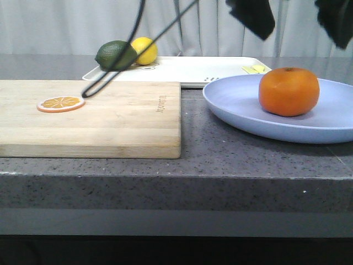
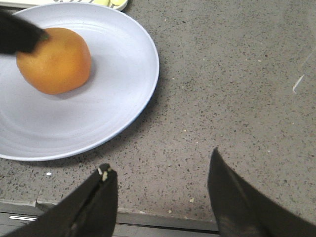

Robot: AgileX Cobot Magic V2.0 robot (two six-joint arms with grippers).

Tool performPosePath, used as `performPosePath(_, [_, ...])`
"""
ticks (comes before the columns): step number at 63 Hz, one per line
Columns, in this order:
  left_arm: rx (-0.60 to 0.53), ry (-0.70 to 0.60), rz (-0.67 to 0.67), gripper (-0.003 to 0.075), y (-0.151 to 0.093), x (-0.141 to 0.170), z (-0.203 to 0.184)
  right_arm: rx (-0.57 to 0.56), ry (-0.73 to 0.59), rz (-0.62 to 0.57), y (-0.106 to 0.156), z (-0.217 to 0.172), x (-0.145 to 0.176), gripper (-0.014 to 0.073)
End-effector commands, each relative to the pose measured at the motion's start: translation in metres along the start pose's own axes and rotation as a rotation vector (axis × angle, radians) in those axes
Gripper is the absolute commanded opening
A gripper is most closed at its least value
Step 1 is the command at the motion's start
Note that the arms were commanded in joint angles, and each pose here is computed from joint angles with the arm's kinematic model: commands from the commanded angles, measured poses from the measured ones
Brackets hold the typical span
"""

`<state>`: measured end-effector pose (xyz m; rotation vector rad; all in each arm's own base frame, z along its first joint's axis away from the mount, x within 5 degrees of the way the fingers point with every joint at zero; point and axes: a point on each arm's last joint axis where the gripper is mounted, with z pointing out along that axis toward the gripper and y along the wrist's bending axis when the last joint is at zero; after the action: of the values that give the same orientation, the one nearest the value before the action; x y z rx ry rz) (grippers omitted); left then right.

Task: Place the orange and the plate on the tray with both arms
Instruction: 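Release the orange onto the blue plate and withdraw the left gripper, then grasp the rim of the blue plate with the right gripper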

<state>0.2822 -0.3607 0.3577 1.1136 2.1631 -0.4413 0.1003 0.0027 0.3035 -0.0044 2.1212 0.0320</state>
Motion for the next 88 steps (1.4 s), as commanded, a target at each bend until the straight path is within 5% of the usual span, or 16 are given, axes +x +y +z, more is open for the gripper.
performPosePath(1, [-0.009,-0.160,-0.023,0.0659,0.002,-0.018,-0.074,0.006,-0.083,-0.001,0.000,-0.004,-0.014,0.0424])
performPosePath(16, [-0.071,-0.192,-0.061,0.0659,0.023,0.008,-0.132,0.006,-0.082,-0.001,0.000,-0.004,-0.014,0.0424])
performPosePath(45, [-0.215,-0.249,-0.201,0.0659,0.054,0.111,-0.201,0.006,-0.077,-0.001,-0.001,-0.003,-0.013,0.0424])
performPosePath(74, [-0.265,-0.248,-0.249,0.0659,0.029,0.229,-0.236,0.006,-0.059,-0.001,-0.001,-0.003,-0.011,0.0424])
performPosePath(88, [-0.271,-0.297,-0.241,0.0659,0.018,0.253,-0.248,-0.002,0.047,0.014,0.000,0.008,-0.013,0.0424])
